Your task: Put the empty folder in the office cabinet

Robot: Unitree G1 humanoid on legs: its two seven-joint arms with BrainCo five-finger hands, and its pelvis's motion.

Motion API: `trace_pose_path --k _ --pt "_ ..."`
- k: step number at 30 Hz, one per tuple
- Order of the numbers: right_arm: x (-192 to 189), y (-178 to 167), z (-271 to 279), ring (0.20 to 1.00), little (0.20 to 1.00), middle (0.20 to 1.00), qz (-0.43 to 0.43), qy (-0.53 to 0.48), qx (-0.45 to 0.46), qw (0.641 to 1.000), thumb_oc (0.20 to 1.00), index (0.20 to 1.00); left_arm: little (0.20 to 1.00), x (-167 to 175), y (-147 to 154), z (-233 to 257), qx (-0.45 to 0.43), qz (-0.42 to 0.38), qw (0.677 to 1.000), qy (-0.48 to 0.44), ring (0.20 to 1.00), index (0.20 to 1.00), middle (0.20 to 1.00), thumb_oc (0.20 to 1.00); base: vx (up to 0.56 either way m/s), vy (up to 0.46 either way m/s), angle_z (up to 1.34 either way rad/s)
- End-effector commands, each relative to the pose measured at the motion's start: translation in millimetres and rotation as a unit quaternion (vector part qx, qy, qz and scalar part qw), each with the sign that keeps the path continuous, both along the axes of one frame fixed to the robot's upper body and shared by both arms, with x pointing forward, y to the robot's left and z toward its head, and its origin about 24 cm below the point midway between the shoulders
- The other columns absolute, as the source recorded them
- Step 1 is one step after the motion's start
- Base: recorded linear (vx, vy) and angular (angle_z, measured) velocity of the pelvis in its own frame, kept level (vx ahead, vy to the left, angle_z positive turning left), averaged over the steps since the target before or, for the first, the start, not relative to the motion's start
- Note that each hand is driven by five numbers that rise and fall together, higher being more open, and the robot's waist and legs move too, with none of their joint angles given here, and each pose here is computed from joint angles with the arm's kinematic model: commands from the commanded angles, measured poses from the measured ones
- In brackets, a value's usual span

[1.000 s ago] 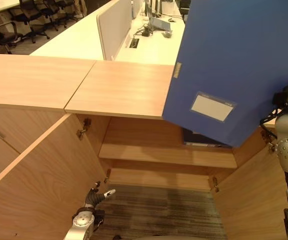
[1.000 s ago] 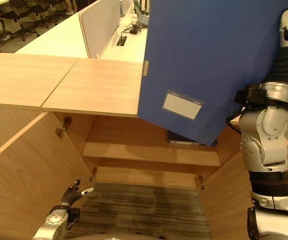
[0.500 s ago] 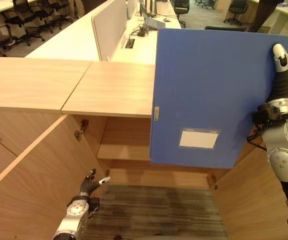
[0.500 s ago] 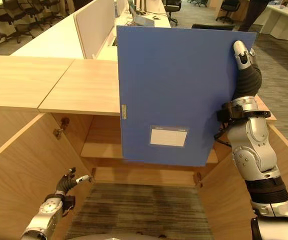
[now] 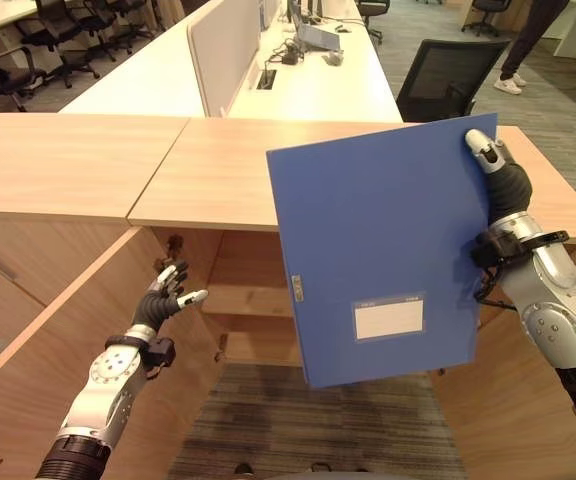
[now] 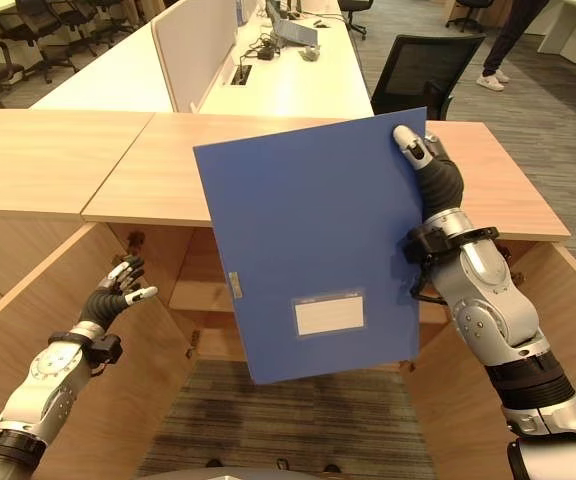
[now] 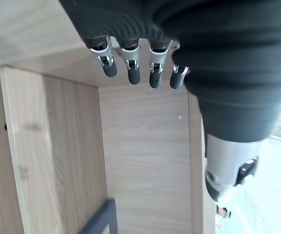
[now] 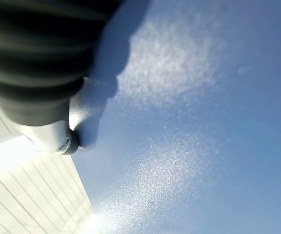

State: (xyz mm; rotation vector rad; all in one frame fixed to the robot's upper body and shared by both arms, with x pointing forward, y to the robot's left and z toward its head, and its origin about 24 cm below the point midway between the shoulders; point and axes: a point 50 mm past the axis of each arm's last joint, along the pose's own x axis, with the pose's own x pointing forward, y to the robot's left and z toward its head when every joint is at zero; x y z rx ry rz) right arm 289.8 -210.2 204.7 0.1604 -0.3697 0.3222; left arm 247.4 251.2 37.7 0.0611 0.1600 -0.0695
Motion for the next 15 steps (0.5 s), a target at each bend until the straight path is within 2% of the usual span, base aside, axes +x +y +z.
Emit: trace_pose_path --k 1,10,15 --pt "-9 8 25 0.200 0.200 0.200 0.037 -0.051 0.019 0.998 0.200 0.200 1.000 12 -4 20 -0.004 -0.029 0.999 -0.039 1.000 1.000 1.000 1.000 0.00 0.000 0.00" --pt "-5 31 16 0.200 0.200 0.200 0.070 -0.033 0.041 0.996 0.200 0.200 1.000 17 -48 21 -0.084 -0.091 0.992 -0.036 1.000 1.000 1.000 1.000 0.00 0.000 0.00" --pt "-4 38 14 0.200 0.200 0.200 0.072 -0.035 0.050 0.996 0.200 0.200 1.000 14 -75 11 -0.135 -0.128 0.982 -0.006 1.000 1.000 1.000 1.000 0.00 0.000 0.00"
